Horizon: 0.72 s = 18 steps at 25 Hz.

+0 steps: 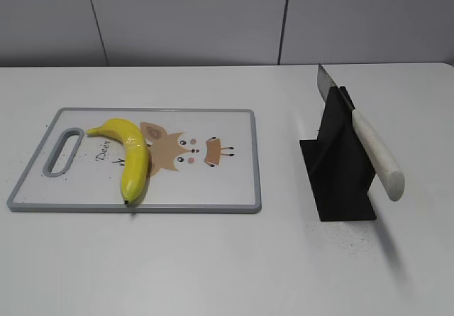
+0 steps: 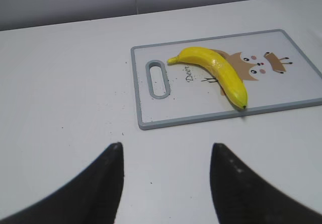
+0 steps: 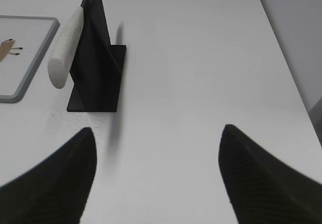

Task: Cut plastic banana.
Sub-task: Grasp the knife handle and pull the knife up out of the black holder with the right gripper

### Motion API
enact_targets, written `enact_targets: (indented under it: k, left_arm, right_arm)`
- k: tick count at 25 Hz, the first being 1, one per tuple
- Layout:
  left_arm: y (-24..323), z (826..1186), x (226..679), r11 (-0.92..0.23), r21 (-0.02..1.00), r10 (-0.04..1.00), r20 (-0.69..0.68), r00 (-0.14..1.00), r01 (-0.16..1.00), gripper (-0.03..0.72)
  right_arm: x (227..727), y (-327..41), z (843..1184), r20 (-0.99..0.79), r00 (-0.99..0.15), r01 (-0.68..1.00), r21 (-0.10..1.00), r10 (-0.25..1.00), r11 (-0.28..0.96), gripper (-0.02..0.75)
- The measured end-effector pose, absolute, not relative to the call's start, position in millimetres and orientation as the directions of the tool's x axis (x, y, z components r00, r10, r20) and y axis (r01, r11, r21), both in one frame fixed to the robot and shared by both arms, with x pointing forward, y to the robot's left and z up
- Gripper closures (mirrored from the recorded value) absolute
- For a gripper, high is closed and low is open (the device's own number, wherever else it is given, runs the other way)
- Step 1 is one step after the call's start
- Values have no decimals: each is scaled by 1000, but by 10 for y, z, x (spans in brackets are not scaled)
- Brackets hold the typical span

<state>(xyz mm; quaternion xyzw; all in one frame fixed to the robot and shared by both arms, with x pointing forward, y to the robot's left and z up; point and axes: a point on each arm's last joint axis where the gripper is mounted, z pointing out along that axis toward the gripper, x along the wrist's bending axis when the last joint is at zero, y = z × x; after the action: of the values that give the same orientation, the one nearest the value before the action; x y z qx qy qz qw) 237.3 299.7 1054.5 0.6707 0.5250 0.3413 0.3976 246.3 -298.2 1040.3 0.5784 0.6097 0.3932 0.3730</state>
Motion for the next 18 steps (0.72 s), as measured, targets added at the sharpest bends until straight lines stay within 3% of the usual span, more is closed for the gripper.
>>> enact_targets:
  k: [18]
  left_arm:
    - [2997,10545,2373,-133,892,976,40,216,433,161]
  right_arm:
    - [2463,-2982,10403,0,-53,412,911,999,22,148]
